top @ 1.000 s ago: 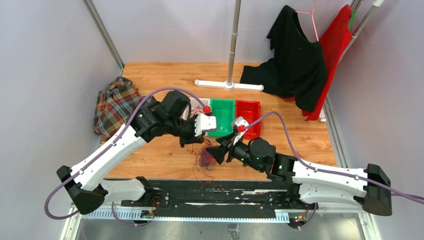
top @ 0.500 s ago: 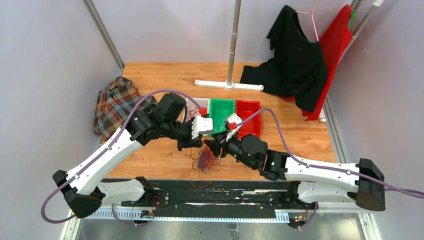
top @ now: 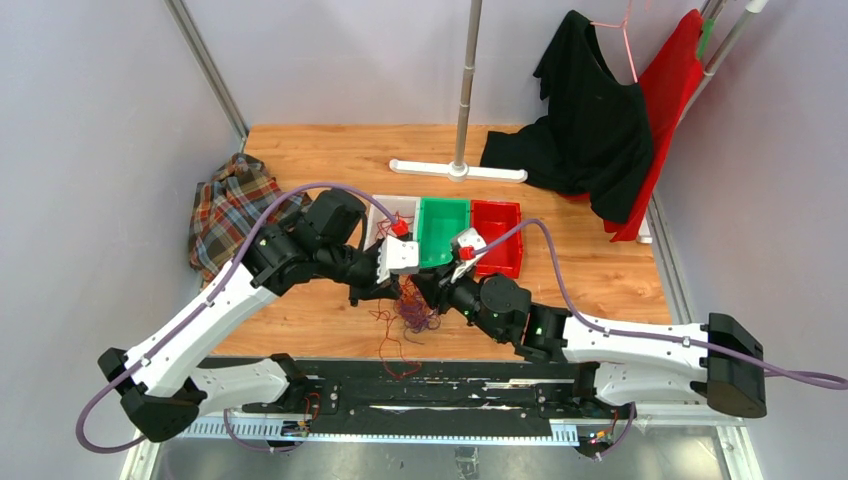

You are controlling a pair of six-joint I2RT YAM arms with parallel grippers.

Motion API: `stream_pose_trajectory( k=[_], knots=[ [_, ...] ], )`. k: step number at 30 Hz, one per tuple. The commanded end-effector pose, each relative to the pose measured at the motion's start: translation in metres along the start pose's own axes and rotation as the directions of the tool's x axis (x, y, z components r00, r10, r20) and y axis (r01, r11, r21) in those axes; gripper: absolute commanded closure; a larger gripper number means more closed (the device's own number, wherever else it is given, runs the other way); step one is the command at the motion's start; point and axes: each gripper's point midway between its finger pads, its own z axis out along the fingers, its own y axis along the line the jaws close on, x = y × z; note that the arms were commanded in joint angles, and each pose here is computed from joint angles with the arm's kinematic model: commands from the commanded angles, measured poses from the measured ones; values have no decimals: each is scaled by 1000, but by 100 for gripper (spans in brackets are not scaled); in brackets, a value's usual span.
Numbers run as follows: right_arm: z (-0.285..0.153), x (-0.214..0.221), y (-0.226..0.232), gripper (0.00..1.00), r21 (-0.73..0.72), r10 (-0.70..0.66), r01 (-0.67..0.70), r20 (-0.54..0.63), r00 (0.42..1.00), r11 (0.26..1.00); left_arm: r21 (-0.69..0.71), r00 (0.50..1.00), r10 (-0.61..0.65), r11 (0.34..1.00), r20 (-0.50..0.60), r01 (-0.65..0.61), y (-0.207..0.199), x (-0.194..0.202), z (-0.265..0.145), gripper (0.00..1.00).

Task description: Untangle the cables

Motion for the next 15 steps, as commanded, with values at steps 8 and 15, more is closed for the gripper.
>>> stream_pose_trajectory(
  k=[8, 15],
  knots=[
    [-25, -3, -8, 100, -8, 65, -65, 45, 997, 998, -89, 994, 114, 990, 6, -113, 7, -4, -20, 99],
    [-37, 16, 5, 99, -96, 47, -54, -74, 996, 994, -155, 991, 136, 978, -10, -136, 14, -4, -30, 99]
  ],
)
